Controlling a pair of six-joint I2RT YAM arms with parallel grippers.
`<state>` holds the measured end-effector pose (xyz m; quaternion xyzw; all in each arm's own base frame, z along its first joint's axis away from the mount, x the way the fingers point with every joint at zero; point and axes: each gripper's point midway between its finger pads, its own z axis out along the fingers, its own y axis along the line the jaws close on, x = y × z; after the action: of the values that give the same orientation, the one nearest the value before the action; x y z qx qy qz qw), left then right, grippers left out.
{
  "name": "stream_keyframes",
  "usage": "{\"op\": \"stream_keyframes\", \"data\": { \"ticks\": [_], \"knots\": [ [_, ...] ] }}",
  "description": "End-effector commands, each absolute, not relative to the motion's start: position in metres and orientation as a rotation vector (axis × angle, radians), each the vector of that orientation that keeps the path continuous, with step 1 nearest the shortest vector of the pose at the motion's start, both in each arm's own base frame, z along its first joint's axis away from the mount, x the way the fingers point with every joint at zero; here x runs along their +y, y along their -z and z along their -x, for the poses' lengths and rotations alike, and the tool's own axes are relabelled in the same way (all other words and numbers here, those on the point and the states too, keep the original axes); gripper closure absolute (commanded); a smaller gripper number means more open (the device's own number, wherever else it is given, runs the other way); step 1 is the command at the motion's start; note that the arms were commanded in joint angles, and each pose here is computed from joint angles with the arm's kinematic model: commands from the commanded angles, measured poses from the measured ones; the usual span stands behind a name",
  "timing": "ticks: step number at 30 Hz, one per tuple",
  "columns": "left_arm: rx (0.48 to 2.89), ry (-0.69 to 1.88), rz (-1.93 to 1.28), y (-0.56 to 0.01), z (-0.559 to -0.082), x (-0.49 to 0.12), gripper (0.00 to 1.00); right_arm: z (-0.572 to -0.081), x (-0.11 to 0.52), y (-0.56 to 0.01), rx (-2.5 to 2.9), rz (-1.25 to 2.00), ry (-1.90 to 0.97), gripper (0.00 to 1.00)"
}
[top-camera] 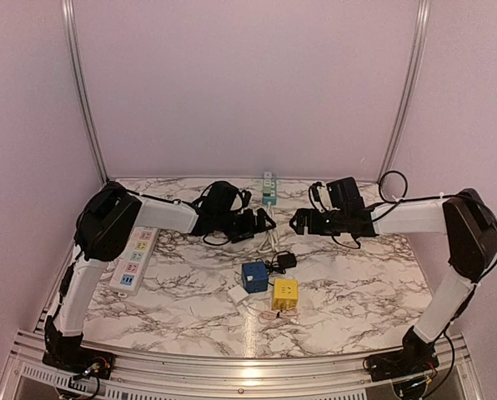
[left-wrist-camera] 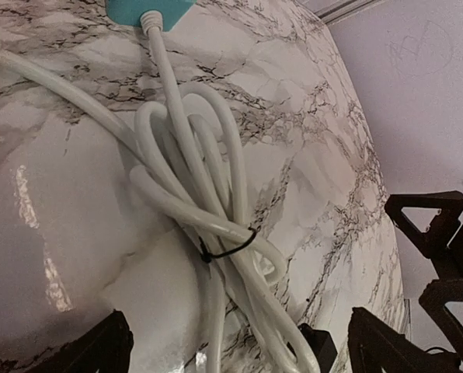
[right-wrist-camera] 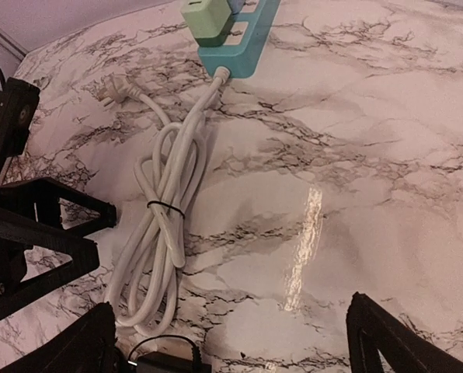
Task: Insert the plug
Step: Move the socket to the center of the board, then move the socket to the corner of the board.
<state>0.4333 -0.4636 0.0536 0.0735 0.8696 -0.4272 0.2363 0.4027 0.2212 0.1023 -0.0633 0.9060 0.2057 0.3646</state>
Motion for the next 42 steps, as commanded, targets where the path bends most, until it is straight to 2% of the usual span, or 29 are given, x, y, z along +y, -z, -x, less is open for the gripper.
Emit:
{"op": "stream_keyframes", "data": {
  "ticks": [1, 4, 9, 20, 25, 27, 31, 36, 39, 40, 41, 42],
  "knots": [
    [2.262, 1.207, -0.170, -0.109, -0.436, -0.435, 0.01, -0.427, 0.240, -0.113, 2.290, 0.196, -0.567, 0.01],
    [2.210, 1.184, -0.101, -0.134, -0.426, -0.397, 0.01, -0.439, 0.253, -0.109, 2.293, 0.228, -0.561, 0.02],
    [2.219, 1.106, -0.012, -0.129, -0.394, -0.336, 0.01, -0.443, 0.276, -0.090, 2.347, 0.322, -0.534, 0.01],
    [2.208, 1.016, 0.047, -0.128, -0.315, -0.262, 0.01, -0.446, 0.315, -0.056, 2.420, 0.462, -0.488, 0.01],
    [2.175, 1.000, 0.127, -0.126, -0.287, -0.231, 0.01, -0.453, 0.311, -0.034, 2.465, 0.476, -0.387, 0.07],
    [2.166, 0.988, 0.138, -0.126, -0.278, -0.221, 0.01, -0.457, 0.306, -0.029, 2.469, 0.479, -0.340, 0.13],
    [2.183, 0.956, 0.153, -0.119, -0.263, -0.207, 0.01, -0.462, 0.302, -0.024, 2.471, 0.511, -0.286, 0.35],
    [2.182, 0.930, 0.172, -0.117, -0.252, -0.193, 0.01, -0.464, 0.293, -0.019, 2.492, 0.522, -0.219, 0.39],
    [2.175, 0.921, 0.180, -0.119, -0.248, -0.188, 0.01, -0.466, 0.279, -0.020, 2.495, 0.507, -0.157, 0.45],
    [2.172, 0.919, 0.182, -0.120, -0.247, -0.187, 0.01, -0.467, 0.274, -0.020, 2.497, 0.501, -0.146, 0.53],
    [2.171, 0.914, 0.185, -0.119, -0.247, -0.185, 0.01, -0.468, 0.267, -0.020, 2.503, 0.485, -0.136, 0.69],
    [2.168, 0.911, 0.186, -0.119, -0.246, -0.184, 0.01, -0.470, 0.260, -0.020, 2.510, 0.464, -0.135, 0.80]
  ]
}}
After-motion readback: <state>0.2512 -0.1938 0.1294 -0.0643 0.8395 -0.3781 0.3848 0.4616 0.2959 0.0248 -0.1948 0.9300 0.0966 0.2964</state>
